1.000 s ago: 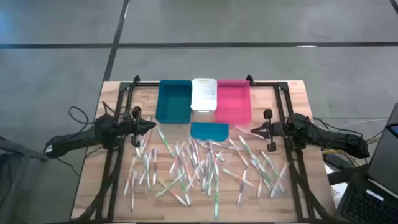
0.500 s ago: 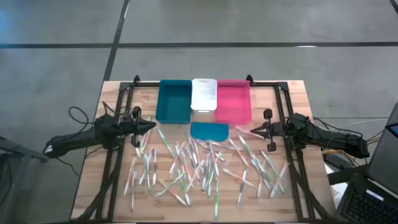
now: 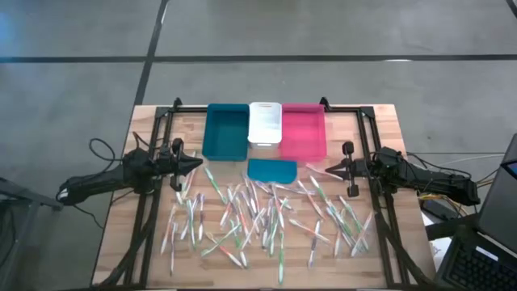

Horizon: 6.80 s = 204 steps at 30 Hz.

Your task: Pick & Place Toothbrushes

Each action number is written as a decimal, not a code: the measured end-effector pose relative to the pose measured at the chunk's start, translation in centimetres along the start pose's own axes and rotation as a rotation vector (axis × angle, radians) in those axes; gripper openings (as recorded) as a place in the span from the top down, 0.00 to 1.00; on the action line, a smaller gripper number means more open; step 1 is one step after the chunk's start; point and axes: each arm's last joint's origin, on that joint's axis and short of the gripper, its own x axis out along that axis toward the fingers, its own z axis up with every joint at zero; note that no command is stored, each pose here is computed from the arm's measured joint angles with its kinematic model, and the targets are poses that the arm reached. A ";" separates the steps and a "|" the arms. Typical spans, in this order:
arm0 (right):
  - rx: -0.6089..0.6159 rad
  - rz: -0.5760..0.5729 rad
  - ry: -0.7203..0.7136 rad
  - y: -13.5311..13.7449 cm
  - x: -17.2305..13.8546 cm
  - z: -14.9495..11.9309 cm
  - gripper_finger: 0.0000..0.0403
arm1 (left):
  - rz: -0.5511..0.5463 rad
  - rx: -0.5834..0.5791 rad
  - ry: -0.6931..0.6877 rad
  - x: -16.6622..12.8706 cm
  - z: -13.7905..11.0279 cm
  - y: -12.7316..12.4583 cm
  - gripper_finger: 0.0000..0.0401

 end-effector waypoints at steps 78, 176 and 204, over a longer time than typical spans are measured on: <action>0.196 -0.261 -0.202 -3.0 4.6 3.5 0.98 | 0.000 0.000 0.002 0.0 0.0 0.0 0.94; 0.436 -0.323 1.169 2.0 12.2 8.0 0.98 | 0.001 0.000 0.004 0.0 0.0 0.0 0.94; 0.522 -0.467 1.141 5.0 11.2 8.4 0.98 | 0.001 0.000 0.004 0.0 0.0 0.0 0.94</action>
